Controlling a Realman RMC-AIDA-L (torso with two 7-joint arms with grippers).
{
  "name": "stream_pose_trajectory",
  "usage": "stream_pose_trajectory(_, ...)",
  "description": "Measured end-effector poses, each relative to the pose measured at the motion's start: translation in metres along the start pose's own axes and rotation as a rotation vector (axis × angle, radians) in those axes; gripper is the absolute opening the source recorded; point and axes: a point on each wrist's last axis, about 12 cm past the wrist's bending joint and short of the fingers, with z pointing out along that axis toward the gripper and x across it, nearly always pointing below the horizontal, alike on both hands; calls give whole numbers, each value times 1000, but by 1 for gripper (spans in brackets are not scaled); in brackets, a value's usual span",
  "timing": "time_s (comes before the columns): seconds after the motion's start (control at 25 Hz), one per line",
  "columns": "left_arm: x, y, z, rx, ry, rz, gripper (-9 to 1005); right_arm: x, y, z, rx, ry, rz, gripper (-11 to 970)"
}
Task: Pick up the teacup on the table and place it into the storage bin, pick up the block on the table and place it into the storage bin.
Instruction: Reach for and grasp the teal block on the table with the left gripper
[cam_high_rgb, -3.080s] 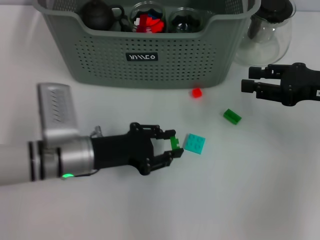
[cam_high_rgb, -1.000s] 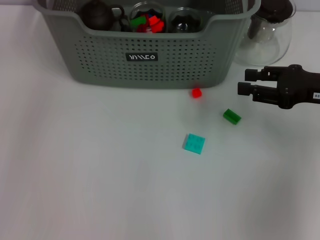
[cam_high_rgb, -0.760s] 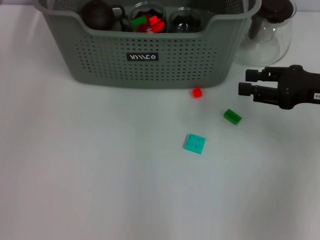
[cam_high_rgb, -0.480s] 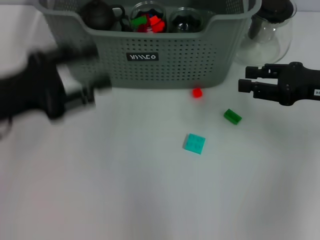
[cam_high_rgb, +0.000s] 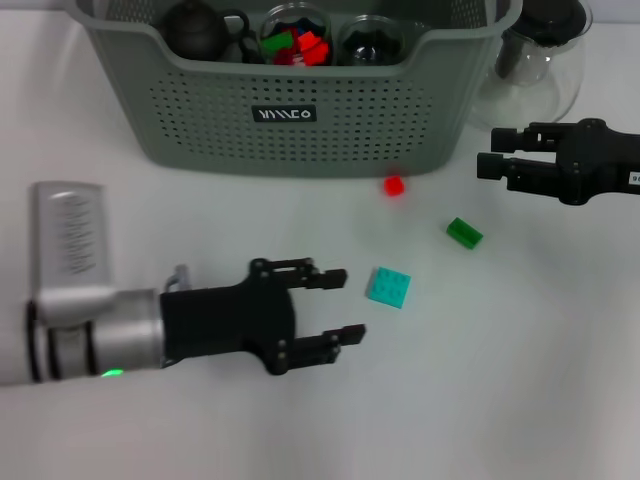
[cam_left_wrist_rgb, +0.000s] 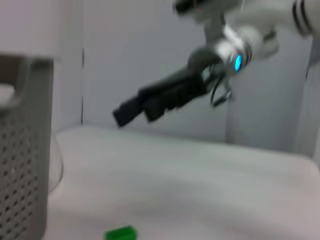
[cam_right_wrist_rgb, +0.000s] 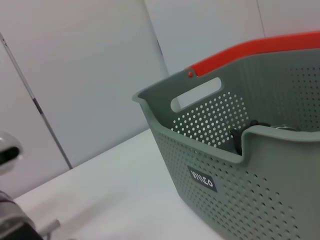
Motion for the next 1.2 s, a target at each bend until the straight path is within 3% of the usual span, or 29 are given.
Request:
stream_pose_trajectory(0.36,-16,30,35,20,124,113,617,4,1,-2,5,4,8,512)
stream_pose_trajectory(0.64,-18,38,59,26,223,106,620,4,1,-2,4,4,10,510)
stream_pose_trajectory(1.2,-24,45,79,12,266,34,620,4,1,1,1,9,9,506)
